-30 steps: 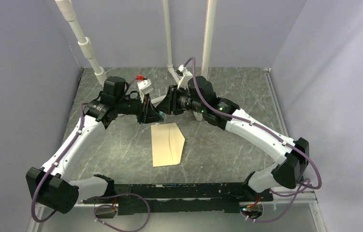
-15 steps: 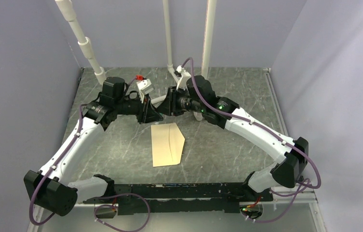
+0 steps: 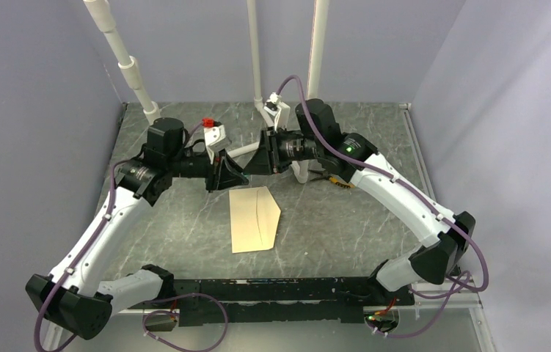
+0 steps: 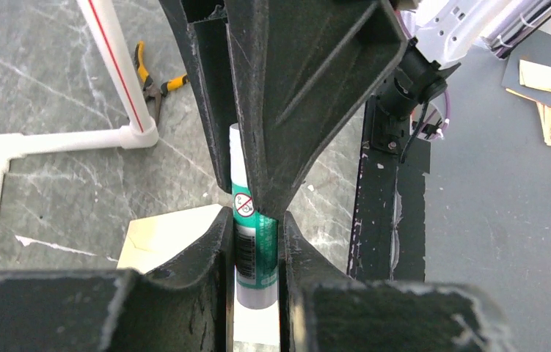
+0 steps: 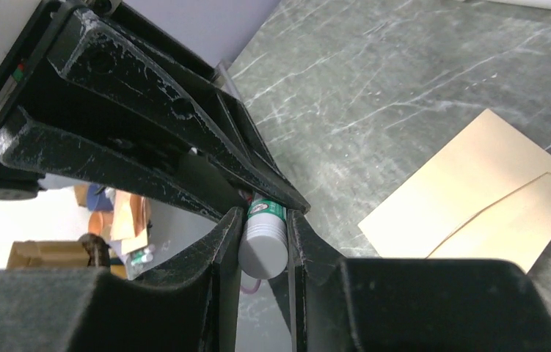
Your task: Place the letter into the envelope and seal it
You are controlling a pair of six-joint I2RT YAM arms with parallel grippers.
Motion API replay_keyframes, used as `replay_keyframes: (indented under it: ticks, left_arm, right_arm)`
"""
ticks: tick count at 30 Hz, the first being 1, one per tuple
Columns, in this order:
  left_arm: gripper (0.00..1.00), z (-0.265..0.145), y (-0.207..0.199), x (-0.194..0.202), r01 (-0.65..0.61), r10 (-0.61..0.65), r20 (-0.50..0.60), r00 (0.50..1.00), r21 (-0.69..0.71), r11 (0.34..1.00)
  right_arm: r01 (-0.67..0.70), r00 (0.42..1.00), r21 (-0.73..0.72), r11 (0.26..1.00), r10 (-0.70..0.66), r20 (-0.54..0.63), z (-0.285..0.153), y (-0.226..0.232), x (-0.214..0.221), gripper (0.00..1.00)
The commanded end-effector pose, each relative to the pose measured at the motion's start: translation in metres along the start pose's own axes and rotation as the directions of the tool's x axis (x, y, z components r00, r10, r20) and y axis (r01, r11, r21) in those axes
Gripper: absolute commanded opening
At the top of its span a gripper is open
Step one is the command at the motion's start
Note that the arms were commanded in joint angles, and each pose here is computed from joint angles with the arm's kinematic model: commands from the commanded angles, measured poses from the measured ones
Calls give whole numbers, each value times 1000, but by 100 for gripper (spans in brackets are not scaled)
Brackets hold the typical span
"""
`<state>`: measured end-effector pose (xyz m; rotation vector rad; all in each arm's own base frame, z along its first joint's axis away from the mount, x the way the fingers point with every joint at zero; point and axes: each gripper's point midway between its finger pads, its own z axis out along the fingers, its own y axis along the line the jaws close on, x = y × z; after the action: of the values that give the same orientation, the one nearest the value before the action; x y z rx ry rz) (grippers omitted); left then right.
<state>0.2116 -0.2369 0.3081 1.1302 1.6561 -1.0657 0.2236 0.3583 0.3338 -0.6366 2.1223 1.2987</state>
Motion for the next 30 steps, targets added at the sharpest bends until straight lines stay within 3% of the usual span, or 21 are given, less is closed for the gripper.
replay_keyframes:
  ticks: [1, 18, 25, 30]
  left_arm:
    - [2, -12, -22, 40, 120, -116, -98, 988, 30, 992]
    - [2, -11, -39, 49, 133, -117, -128, 985, 118, 984]
    - [2, -11, -37, 41, 113, -103, -98, 990, 100, 989]
    - [2, -11, -29, 35, 118, -114, -70, 991, 47, 992]
  right_arm:
    - [136, 972, 3, 991, -134, 194, -66, 25, -51, 0]
    - [377, 918, -28, 926, -369, 148, -107, 44, -30, 0]
    - [377, 916, -34, 926, -367, 162, -115, 43, -32, 0]
    - [230, 950, 275, 934, -277, 147, -120, -23, -19, 0]
